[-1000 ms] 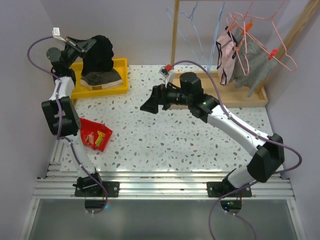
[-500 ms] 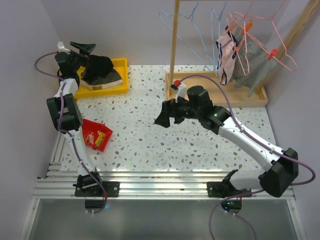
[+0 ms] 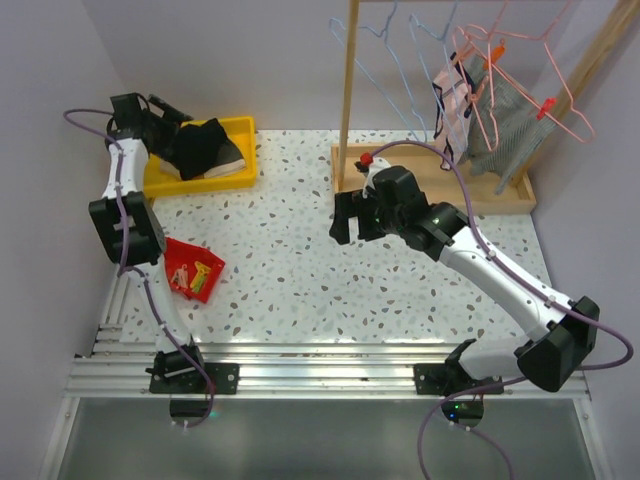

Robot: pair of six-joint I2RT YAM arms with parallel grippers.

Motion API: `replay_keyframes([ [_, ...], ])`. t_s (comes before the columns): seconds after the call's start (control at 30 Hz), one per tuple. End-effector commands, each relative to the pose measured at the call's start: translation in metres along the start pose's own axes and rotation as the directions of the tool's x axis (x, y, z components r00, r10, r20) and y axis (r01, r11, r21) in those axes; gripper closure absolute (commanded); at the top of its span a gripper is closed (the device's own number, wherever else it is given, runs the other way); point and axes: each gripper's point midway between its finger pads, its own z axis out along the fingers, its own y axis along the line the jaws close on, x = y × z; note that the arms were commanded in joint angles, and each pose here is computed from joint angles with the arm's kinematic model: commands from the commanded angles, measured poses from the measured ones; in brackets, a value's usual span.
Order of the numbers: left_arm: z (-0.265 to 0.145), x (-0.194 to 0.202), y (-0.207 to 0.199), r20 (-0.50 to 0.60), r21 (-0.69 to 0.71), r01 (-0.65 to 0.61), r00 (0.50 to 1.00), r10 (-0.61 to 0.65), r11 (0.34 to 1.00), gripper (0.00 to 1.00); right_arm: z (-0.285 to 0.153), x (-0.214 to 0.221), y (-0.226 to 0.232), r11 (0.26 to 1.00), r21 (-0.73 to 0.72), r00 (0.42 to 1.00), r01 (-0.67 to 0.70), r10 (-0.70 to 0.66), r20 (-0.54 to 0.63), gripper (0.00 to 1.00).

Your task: Remove the underwear clipped to the hanger

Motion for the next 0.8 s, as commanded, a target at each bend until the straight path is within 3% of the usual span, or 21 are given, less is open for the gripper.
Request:
replay_keyframes([
  [0.0, -0.022, -0.014, -0.001, 0.036, -0.134, -0.071, 0.996, 0.077, 0.988, 0.0, -0.009, 0.002, -0.009, 0.997, 0.067, 0.999, -0.03, 0.031, -0.015, 0.01],
  [0.1, -0.03, -0.001, -0.002, 0.017, -0.146, -0.074, 0.997, 0.077, 0.987, 0.0, -0.012, 0.005, -0.013, 0.996, 0.079, 0.999, -0.036, 0.037, -0.007, 0.01],
  [0.13, -0.046, -0.017, -0.044, 0.106, -0.009, -0.098, 0.989, 0.099, 0.995, 0.0, -0.013, 0.005, -0.013, 0.996, 0.078, 0.999, -0.041, 0.041, -0.001, 0.01],
  [0.17, -0.04, 0.0, -0.028, 0.076, -0.004, -0.068, 0.995, 0.068, 0.998, 0.0, -0.012, 0.007, -0.015, 0.996, 0.083, 0.999, -0.044, 0.044, 0.002, 0.01],
  [0.23, -0.063, -0.016, -0.065, 0.166, 0.131, -0.059, 0.985, 0.037, 0.99, 0.0, -0.014, 0.009, -0.016, 0.995, 0.083, 0.999, -0.049, 0.048, 0.006, 0.01],
  [0.4, -0.087, -0.036, -0.089, 0.27, 0.17, -0.067, 0.963, 0.019, 0.983, 0.0, -0.02, 0.013, -0.021, 0.994, 0.1, 0.999, -0.05, 0.049, 0.006, 0.01],
  [0.53, -0.112, -0.037, -0.112, 0.289, 0.239, -0.094, 0.957, 0.021, 0.966, 0.0, -0.025, 0.016, -0.024, 0.993, 0.101, 0.998, -0.058, 0.055, 0.03, 0.01],
  [0.63, -0.135, -0.02, -0.137, 0.21, 0.38, -0.116, 0.977, 0.037, 0.918, 0.0, -0.029, 0.016, -0.025, 0.992, 0.097, 0.996, -0.081, 0.076, 0.05, 0.01],
  [0.73, -0.162, 0.025, -0.164, 0.093, 0.539, -0.171, 0.985, 0.143, 0.825, 0.0, -0.036, 0.015, -0.02, 0.995, 0.071, 0.997, -0.075, 0.073, 0.039, 0.01],
  [0.77, -0.163, 0.049, -0.156, 0.029, 0.565, -0.168, 0.983, 0.184, 0.808, 0.0, -0.036, 0.014, -0.019, 0.995, 0.068, 0.997, -0.069, 0.067, 0.034, 0.01],
])
